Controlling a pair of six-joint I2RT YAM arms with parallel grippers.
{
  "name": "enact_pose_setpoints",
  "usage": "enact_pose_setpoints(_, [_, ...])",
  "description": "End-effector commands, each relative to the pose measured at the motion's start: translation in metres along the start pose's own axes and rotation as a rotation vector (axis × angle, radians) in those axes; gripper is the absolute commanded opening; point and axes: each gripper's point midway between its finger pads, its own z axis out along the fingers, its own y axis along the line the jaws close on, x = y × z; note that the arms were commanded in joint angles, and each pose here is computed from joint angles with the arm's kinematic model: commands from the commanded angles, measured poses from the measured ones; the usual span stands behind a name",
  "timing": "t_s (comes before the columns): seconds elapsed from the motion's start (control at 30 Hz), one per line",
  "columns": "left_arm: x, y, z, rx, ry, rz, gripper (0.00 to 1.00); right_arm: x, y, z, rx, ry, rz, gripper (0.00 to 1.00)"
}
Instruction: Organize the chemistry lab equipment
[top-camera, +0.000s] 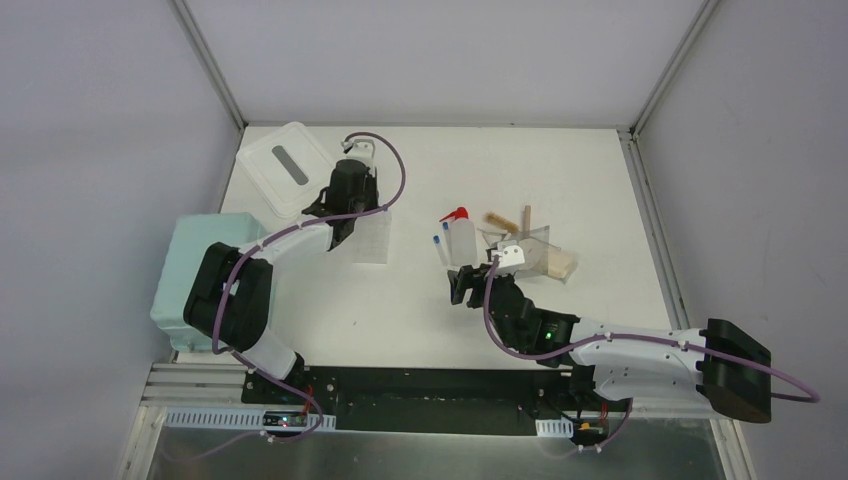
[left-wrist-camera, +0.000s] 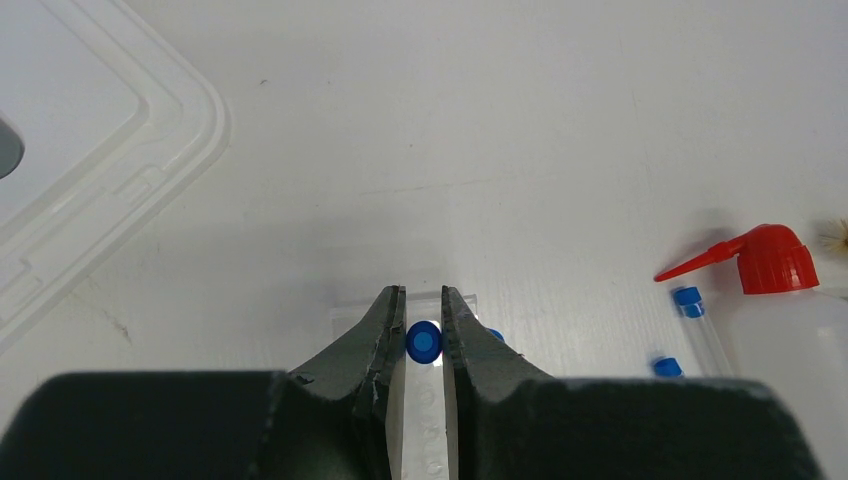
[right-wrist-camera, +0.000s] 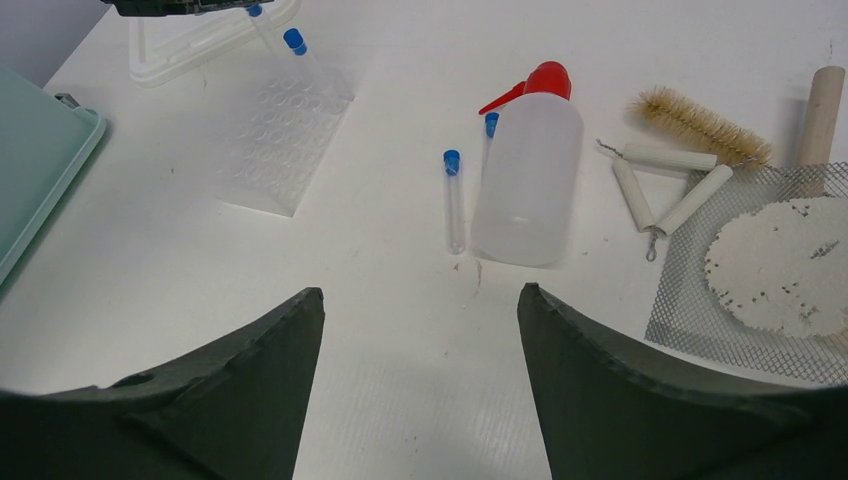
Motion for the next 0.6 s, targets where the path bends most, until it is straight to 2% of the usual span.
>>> enact_pose_setpoints(0.0, [-0.007,0.002,-0.007,0.015,-0.017,0.006,0.0,-0.01,0.002,0.001,0.008,-0.026,0.042,0.74])
enact_pose_setpoints(0.57, [-0.002,-0.004,0.005,0.036,-0.007,0.007,0.0,-0.006,-0.001,0.001,0.022,-0.018,0.044,0.75])
